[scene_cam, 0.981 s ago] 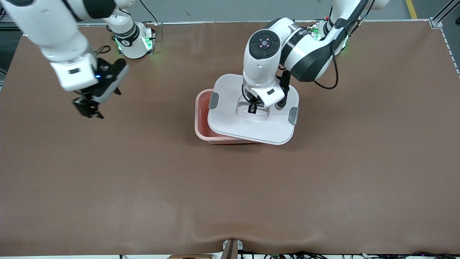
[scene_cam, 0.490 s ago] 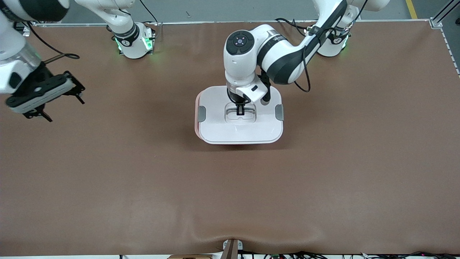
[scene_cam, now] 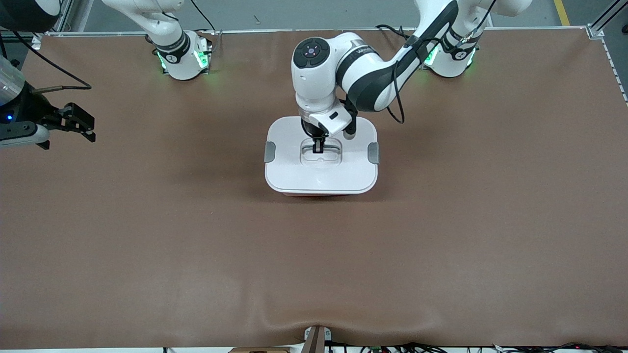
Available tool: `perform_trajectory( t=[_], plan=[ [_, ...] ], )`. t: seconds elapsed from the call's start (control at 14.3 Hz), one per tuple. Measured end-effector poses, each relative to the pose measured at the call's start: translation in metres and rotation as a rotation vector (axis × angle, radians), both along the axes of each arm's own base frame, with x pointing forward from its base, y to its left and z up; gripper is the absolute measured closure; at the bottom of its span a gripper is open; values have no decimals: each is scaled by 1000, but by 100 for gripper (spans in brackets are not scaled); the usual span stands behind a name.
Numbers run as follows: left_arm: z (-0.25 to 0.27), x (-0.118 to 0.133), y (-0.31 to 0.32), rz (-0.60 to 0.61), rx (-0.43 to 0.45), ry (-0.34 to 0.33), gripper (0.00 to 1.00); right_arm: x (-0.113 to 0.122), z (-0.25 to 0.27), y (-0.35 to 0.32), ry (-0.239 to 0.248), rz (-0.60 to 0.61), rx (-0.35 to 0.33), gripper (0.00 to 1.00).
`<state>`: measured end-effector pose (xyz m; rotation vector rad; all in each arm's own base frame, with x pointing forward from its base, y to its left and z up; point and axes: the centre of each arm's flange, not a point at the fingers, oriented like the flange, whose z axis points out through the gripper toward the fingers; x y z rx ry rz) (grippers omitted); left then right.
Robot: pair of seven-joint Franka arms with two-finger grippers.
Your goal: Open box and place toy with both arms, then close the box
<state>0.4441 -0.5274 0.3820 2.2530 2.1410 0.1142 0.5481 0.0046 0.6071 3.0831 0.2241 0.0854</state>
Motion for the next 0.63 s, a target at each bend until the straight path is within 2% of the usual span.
perform_trajectory(
  t=[0.21, 0.63],
  plan=[
    [-5, 2, -1, -3, -3, -7, 93, 3, -1, -28, 69, -104, 58, 0],
    [-10, 3, -2, -6, 0, -7, 93, 16, -5, -32, 101, -174, 95, 0]
  ],
)
